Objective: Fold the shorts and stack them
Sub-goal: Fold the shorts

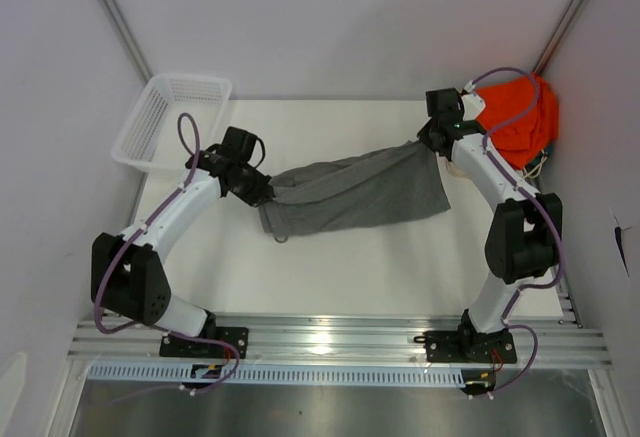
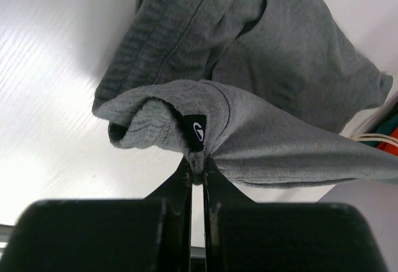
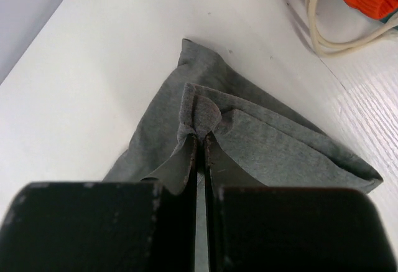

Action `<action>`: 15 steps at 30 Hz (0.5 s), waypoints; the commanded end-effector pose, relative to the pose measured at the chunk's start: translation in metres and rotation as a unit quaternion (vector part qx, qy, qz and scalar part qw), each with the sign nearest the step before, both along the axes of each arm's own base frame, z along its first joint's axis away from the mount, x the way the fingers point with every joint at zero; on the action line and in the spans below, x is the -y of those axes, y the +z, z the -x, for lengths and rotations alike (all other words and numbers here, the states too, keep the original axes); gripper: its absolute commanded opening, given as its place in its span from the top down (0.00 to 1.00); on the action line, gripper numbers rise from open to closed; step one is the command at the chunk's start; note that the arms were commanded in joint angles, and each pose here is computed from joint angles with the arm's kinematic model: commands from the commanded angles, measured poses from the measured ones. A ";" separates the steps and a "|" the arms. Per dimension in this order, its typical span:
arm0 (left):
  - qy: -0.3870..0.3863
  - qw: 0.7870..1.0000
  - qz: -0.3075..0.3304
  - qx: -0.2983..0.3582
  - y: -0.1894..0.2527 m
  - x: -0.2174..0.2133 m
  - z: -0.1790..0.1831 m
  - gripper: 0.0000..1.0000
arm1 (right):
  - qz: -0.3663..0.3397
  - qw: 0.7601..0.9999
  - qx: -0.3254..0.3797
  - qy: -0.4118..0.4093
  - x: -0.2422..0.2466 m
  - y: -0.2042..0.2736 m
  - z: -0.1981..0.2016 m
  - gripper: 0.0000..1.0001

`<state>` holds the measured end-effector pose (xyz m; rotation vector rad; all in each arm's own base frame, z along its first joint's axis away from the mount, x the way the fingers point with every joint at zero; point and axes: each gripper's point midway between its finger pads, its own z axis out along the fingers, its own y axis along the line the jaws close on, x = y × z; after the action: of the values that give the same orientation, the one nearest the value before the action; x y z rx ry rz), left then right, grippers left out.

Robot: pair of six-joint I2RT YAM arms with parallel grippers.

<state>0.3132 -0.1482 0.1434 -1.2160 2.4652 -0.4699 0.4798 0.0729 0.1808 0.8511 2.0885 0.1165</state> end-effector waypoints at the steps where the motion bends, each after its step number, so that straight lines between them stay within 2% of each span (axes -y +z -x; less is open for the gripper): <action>1: -0.005 1.000 -0.013 -0.006 0.000 -0.007 -0.015 1.00 | 0.011 0.999 0.040 -0.031 0.013 0.017 -0.028 1.00; 8: -0.008 0.999 -0.008 -0.030 -0.020 -0.010 -0.037 0.99 | 0.012 0.999 0.023 -0.039 0.011 -0.013 -0.049 1.00; 15: 0.002 1.000 -0.001 -0.015 -0.030 -0.014 -0.053 1.00 | 0.006 0.999 0.020 -0.045 0.013 -0.037 -0.067 1.00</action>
<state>0.3510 -0.1410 0.1028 -1.2630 2.5342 -0.4225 0.5187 0.0784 0.1164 0.8748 2.1547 0.0680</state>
